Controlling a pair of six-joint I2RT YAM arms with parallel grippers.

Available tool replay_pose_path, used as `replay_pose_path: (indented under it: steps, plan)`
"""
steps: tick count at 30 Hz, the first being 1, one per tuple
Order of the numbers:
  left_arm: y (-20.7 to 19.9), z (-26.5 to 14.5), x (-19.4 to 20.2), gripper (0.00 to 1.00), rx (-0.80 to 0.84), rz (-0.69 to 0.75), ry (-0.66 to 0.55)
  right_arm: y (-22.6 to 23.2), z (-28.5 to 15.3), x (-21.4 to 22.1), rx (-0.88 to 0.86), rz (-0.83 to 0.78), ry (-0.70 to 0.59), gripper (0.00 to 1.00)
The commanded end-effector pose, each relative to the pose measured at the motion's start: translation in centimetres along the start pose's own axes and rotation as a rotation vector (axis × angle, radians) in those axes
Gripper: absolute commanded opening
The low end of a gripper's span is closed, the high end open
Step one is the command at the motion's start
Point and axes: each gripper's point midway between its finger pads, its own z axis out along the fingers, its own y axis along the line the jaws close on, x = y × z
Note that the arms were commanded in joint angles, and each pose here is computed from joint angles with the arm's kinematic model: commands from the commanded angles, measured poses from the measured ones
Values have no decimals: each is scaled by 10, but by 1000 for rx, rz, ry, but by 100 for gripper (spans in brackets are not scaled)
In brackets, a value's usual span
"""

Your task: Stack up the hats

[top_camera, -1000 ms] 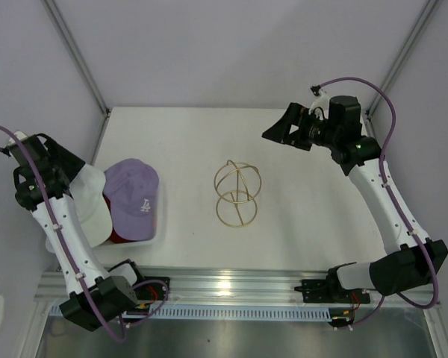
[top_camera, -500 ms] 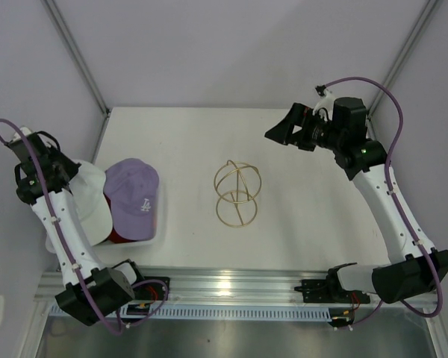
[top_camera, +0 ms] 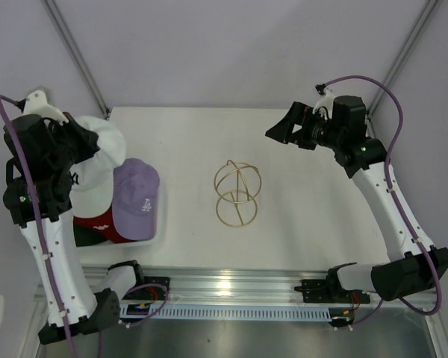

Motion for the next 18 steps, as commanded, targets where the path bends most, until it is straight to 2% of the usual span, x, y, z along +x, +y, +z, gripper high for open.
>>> replay_pose_path:
  steps: [1, 7, 12, 18]
  plan:
    - [-42, -27, 0, 1, 135, 71, 21, 13, -4, -16, -33, -18, -31, 100]
    - [-97, -59, 13, 1, 391, 57, 37, 4, -6, -10, 6, 14, -36, 100]
    - [-150, -75, 39, 1, 647, 50, 118, -1, -8, 0, 11, 66, -36, 99]
    - [-205, -71, 69, 1, 781, 137, 206, -14, -23, 2, 81, 104, -73, 100]
